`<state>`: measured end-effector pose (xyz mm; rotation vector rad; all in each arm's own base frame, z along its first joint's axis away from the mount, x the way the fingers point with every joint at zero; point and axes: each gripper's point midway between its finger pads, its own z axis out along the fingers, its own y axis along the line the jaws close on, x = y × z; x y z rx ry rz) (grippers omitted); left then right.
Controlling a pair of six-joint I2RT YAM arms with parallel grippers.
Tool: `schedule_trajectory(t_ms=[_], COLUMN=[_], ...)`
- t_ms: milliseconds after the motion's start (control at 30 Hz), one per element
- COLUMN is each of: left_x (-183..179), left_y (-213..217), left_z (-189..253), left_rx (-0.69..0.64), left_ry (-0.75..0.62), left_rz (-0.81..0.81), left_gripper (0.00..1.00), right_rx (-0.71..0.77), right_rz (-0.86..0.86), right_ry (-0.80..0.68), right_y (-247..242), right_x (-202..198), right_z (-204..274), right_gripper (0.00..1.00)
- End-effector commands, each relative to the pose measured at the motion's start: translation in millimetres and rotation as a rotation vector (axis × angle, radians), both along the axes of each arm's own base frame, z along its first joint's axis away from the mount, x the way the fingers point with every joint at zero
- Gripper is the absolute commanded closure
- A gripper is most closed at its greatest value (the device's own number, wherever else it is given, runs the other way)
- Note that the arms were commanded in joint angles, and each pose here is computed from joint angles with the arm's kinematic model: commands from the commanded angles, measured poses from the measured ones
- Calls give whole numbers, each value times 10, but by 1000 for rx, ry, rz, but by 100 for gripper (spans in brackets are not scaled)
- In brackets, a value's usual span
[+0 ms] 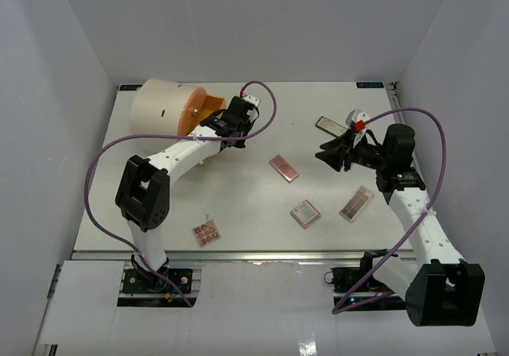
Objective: Organize the makeup
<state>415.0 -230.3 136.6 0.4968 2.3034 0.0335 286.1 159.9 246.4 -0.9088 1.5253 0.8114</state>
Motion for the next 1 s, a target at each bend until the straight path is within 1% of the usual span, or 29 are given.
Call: schedule_trajectory(t_ms=[0, 167, 300, 367, 400, 433, 500, 533, 567, 633, 733, 967], left_x=[194, 302, 378, 417, 431, 446, 479, 486, 495, 523, 545, 555], left_y=[186, 281, 399, 495, 531, 567, 638, 659, 681, 734, 785, 823], left_z=[167, 65, 40, 77, 100, 124, 171, 173, 184, 207, 222, 231], left_rx=[124, 198, 237, 253, 255, 258, 263, 263, 263, 262, 258, 256], left_ry=[-68, -66, -70, -81, -88, -95, -108, -109, -111, -115, -118, -117], left_rz=[53, 62, 85, 112, 124, 137, 158, 164, 169, 185, 200, 206], left_gripper=[67, 67, 61, 50, 46, 41, 28, 24, 17, 10, 5, 3], right_rx=[12, 6, 4, 3, 3, 3, 3, 2, 2, 1, 1, -2], right_rz=[17, 7, 6, 6, 6, 6, 6, 6, 6, 6, 4, 3], right_ry=[-25, -35, -36, -37, -35, -36, -35, -36, -34, -37, -35, -38], right_y=[15, 0, -2, -2, -3, -3, -2, -3, -3, -3, -5, -8], right_x=[7, 23, 21, 24, 23, 23, 26, 26, 25, 27, 28, 32], right_z=[58, 62, 58, 55, 52, 52, 49, 49, 47, 49, 45, 42], right_gripper=[57, 57, 57, 57, 57, 57, 57, 57, 57, 57, 57, 57])
